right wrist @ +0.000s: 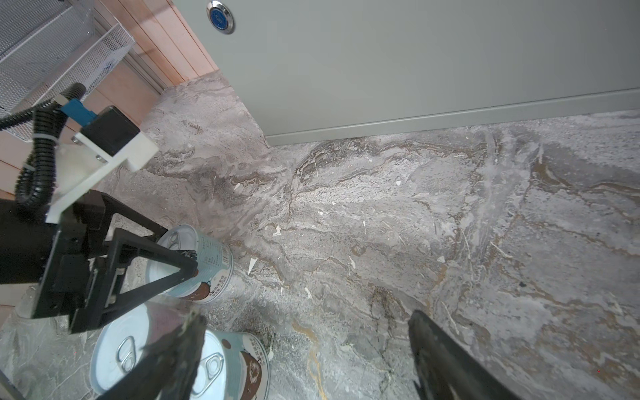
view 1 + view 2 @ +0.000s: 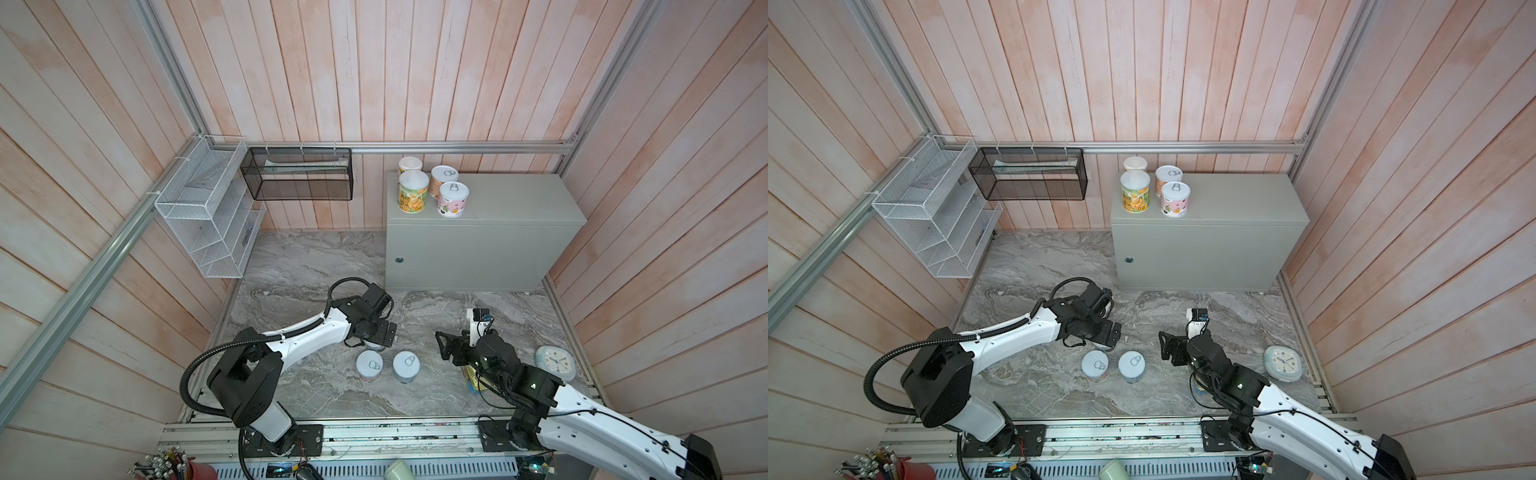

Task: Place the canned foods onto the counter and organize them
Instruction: 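Lower left gripper over the white-lidded cans on the floor, then close left gripper on the teal-labeled can and lift it while right gripper approaches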

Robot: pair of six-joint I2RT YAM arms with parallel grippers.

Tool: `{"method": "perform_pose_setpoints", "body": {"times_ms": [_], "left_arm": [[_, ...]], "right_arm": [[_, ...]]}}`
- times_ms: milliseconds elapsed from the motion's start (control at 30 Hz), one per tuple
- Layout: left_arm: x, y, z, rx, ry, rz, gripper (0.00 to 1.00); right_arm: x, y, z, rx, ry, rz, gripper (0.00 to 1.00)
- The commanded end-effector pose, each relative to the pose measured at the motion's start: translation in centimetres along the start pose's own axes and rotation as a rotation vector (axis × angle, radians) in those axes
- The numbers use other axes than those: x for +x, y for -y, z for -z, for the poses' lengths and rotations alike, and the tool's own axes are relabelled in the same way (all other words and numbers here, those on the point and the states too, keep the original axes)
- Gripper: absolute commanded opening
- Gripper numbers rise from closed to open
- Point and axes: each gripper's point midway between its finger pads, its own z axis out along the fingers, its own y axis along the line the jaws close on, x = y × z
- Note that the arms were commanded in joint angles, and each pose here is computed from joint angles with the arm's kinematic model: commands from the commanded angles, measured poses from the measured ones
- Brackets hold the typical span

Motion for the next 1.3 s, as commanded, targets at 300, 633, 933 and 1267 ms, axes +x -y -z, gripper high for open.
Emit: {"method": "perform_pose_setpoints", "body": {"times_ms": [300,633,933,1267], "left_arm": [[0.1,-1.2,-1.8,-0.089,-0.03,-0.055,1.0],[0.5,-1.6,-2.6,-0.093,-0.045,-0.072,0.7],[-2.4,-0.8,1.6,0.039,0.05,-0.067,0.5],[-3.6,-0.9,6.9,0.091,0.178,-0.186,0.48]], "right_arm": [[0.0,0.3,0.0,-0.005,0.015,-0.037,0.92],[-0.1,0.3,-0.2,0.002,0.014,-0.039,0.92],[-0.3,-1.9,-0.7,-0.086,-0.001,0.006,0.92],[-0.5,-5.1,-1.4,-0.235,-0.001,0.111,0.92]]}}
